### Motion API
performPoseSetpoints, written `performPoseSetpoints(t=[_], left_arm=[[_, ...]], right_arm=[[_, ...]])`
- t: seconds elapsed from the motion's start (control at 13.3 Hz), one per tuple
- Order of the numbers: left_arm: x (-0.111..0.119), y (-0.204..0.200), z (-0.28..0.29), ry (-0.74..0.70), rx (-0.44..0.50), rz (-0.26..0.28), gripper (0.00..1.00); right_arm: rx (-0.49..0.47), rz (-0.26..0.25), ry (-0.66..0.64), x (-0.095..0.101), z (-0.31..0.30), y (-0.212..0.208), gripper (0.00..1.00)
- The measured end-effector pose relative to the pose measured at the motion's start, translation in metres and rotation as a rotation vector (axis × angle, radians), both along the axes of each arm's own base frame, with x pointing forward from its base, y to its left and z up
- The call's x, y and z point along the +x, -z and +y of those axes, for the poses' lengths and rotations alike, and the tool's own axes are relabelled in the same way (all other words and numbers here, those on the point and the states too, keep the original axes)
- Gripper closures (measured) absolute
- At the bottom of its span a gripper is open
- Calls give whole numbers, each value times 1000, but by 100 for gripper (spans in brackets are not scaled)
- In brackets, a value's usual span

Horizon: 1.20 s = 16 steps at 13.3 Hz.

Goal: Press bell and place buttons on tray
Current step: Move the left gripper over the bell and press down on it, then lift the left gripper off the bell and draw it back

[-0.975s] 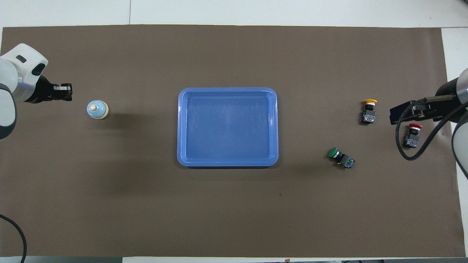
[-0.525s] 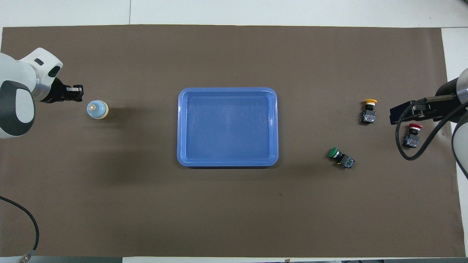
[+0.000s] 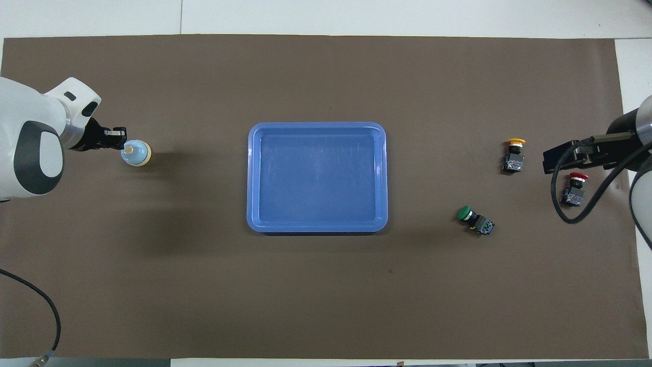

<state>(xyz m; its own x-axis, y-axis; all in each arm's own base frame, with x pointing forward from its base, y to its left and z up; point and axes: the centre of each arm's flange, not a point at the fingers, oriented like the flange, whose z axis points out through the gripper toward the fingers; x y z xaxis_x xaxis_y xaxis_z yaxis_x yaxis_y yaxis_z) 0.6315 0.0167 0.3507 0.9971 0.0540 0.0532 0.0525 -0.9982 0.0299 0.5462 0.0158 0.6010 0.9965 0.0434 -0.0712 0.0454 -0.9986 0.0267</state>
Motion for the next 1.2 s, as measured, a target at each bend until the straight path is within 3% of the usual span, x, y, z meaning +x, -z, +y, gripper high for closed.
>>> performPoseSetpoints(t=[0.45,0.67,0.82,1.2], left_arm=[[-5,11,-1,0,2,-37,99],[-7,0,-1,1,0,9,99],[-12,-44,-1,4,1,45,84],[-61,-169,-5,11,9,49,24]], right_arm=[[0,0,0,0,0,0,0],[0,0,0,0,0,0,0],[0,0,0,0,0,0,0],[0,0,0,0,0,0,0]])
